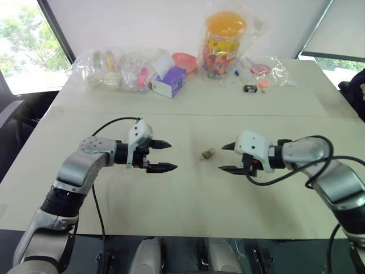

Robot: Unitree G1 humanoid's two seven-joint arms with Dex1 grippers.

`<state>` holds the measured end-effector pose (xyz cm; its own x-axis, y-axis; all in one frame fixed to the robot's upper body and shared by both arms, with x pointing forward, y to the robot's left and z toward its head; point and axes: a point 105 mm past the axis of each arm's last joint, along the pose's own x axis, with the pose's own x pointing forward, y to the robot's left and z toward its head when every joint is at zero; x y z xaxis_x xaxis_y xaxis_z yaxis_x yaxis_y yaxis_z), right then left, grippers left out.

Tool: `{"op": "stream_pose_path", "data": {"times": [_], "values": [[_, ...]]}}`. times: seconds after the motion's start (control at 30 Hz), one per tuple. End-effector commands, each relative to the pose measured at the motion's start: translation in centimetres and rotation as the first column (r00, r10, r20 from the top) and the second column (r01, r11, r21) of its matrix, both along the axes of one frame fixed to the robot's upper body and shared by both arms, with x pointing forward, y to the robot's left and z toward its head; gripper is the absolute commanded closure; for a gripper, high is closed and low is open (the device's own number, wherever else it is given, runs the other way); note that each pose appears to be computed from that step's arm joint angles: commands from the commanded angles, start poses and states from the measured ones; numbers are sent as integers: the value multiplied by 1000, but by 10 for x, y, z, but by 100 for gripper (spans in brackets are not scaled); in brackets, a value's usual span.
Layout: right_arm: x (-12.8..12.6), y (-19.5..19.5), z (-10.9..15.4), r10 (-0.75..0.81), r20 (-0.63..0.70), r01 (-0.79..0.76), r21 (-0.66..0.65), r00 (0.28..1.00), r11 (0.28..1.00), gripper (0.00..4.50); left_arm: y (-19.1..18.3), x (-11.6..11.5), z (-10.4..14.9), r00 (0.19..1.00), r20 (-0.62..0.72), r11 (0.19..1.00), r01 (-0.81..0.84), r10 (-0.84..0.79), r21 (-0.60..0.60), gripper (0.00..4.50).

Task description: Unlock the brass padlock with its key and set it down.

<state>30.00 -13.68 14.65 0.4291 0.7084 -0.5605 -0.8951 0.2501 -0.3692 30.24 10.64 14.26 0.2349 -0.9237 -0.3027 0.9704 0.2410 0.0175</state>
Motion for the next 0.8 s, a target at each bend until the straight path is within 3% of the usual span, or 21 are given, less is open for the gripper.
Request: {"op": "stream_pose_path", "data": {"times": [0.03, 0.37, 0.8], "values": [[12, 4, -3, 45, 1, -45, -12, 999, 999, 10, 2, -1, 13, 999, 54, 1000, -4, 4, -4, 23], [52, 20, -12, 87, -38, -86, 26, 996, 996, 10, 6, 2, 20, 996, 81, 999, -37, 37, 4, 23], [63, 30, -40, 151, -93, -152, -12, 984, 988, 10, 7, -1, 19, 992, 100, 997, -72, 72, -4, 23]]}}
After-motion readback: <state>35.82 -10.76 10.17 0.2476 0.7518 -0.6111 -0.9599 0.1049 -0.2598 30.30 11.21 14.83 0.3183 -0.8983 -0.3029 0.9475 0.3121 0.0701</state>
